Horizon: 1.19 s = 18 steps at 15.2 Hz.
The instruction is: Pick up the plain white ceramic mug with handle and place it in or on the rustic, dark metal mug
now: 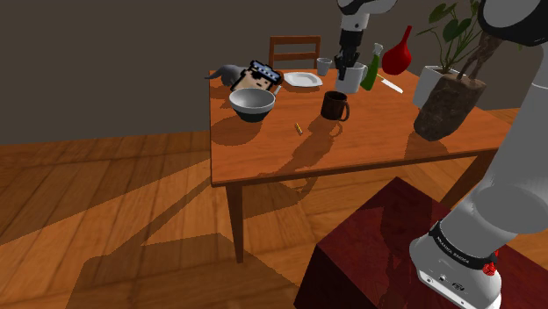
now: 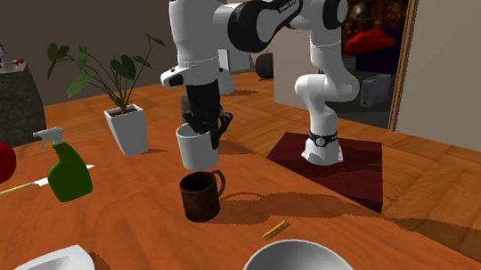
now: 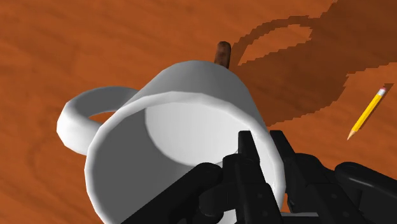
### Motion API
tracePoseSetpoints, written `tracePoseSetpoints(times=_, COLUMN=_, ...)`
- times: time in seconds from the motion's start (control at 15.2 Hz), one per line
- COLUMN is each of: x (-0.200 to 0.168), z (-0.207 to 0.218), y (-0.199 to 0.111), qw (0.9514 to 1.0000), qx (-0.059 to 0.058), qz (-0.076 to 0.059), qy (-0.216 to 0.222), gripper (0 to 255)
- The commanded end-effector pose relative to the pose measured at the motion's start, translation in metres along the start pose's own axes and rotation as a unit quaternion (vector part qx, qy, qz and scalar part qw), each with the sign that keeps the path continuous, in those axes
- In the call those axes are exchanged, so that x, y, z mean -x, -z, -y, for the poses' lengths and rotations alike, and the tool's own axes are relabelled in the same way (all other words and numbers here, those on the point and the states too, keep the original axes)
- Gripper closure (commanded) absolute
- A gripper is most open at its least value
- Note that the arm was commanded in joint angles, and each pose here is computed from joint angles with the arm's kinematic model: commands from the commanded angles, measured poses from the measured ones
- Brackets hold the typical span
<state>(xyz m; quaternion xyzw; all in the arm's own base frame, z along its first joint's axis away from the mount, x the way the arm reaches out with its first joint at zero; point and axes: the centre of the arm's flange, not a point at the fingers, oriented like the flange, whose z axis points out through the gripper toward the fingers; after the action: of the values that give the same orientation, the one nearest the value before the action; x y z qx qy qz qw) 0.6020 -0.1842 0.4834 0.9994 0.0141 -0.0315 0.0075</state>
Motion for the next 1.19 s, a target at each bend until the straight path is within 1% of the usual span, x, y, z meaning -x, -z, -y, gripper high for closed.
tracePoseSetpoints(times=0.0, x=-0.001, z=0.000, y=-0.009, qw=1.0000, qx=0.000, qz=0.000, qy=0.000, gripper=255)
tracePoseSetpoints(times=0.33, x=-0.003, z=0.000, y=-0.035, qw=1.0000, qx=0.000, qz=0.000, qy=0.000, gripper=255)
tracePoseSetpoints(times=0.86, x=-0.003, z=0.000, y=-0.036, qw=1.0000, qx=0.000, qz=0.000, qy=0.000, gripper=255)
tracePoseSetpoints(times=0.92, x=-0.003, z=0.000, y=-0.036, qw=1.0000, qx=0.000, qz=0.000, qy=0.000, gripper=0)
tracePoseSetpoints(times=1.12, x=-0.003, z=0.000, y=-0.037, qw=1.0000, qx=0.000, qz=0.000, qy=0.000, gripper=0)
